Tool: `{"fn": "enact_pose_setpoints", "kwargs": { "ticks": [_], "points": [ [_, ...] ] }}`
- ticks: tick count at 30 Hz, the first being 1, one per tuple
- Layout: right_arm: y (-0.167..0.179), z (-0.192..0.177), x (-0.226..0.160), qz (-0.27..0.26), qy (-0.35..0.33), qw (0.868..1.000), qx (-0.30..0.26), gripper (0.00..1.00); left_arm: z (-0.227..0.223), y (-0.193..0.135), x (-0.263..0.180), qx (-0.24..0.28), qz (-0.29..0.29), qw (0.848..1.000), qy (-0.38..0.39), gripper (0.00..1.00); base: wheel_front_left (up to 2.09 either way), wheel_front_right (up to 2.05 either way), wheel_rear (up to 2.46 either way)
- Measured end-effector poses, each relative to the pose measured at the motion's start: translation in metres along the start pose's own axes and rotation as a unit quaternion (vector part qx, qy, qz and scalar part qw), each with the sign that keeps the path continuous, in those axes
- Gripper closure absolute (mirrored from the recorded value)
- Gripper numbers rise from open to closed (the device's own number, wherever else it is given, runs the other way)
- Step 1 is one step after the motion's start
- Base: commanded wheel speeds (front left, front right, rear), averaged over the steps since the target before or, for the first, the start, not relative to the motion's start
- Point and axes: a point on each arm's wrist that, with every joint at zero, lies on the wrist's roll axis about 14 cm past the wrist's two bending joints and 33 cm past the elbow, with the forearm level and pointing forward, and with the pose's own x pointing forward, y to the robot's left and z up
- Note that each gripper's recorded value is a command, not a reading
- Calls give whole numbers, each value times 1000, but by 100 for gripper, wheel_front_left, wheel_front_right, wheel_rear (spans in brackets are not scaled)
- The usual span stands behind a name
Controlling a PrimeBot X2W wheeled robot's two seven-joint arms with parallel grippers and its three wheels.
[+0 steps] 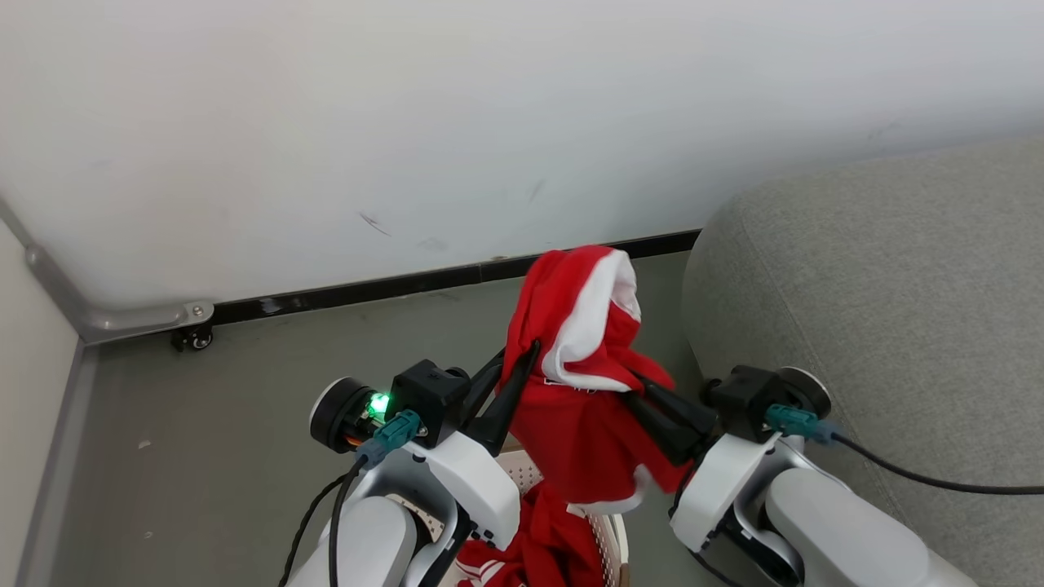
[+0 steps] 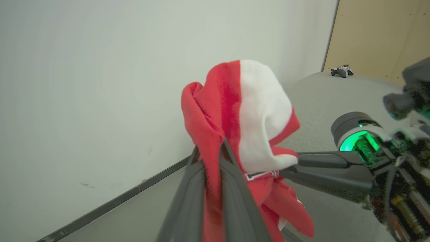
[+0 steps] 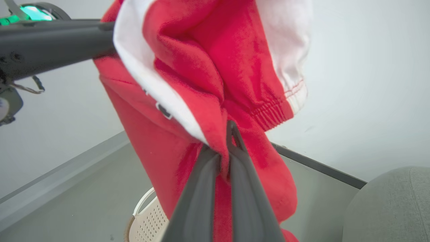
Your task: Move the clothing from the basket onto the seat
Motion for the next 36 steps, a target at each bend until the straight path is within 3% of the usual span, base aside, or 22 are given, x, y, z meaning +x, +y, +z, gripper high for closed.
{"fn": "enact_pose_setpoints", "kwargs": {
  "ticks": [6,7,8,10,11,12,13,14,30,36],
  "points": [
    [-22,9,-8,-39,-23,998,31,100,-1,-5,4,-7,-8,1000,-3,100,0,0,0],
    [-27,9,-10,-45,-24,998,33,100,-1,-6,4,-8,-9,1000,-4,96,0,0,0],
    [-31,10,-12,-52,-26,998,36,100,-2,-7,5,-9,-12,1000,-4,87,0,0,0],
    [-36,13,-13,-59,-31,997,39,100,-2,-8,5,-11,-14,1000,-5,52,0,0,0],
    [-42,14,-15,-67,-34,996,41,100,-1,-10,6,-14,-16,1000,-8,42,0,0,0],
    [-48,15,-17,-75,-36,996,41,100,-1,-10,6,-15,-16,1000,-9,18,0,0,0],
    [-54,16,-20,-83,-37,995,41,100,-1,-10,6,-18,-17,1000,-9,4,0,0,0],
    [-60,17,-22,-90,-39,994,41,100,-1,-11,6,-19,-20,1000,-8,0,0,0,0],
    [-125,49,-54,-181,-92,978,38,100,-4,-30,6,-31,-59,998,-19,0,0,0,0],
    [-144,41,-78,-219,-90,971,42,100,-2,-41,8,-32,-76,996,-25,0,0,0,0]
  ]
}}
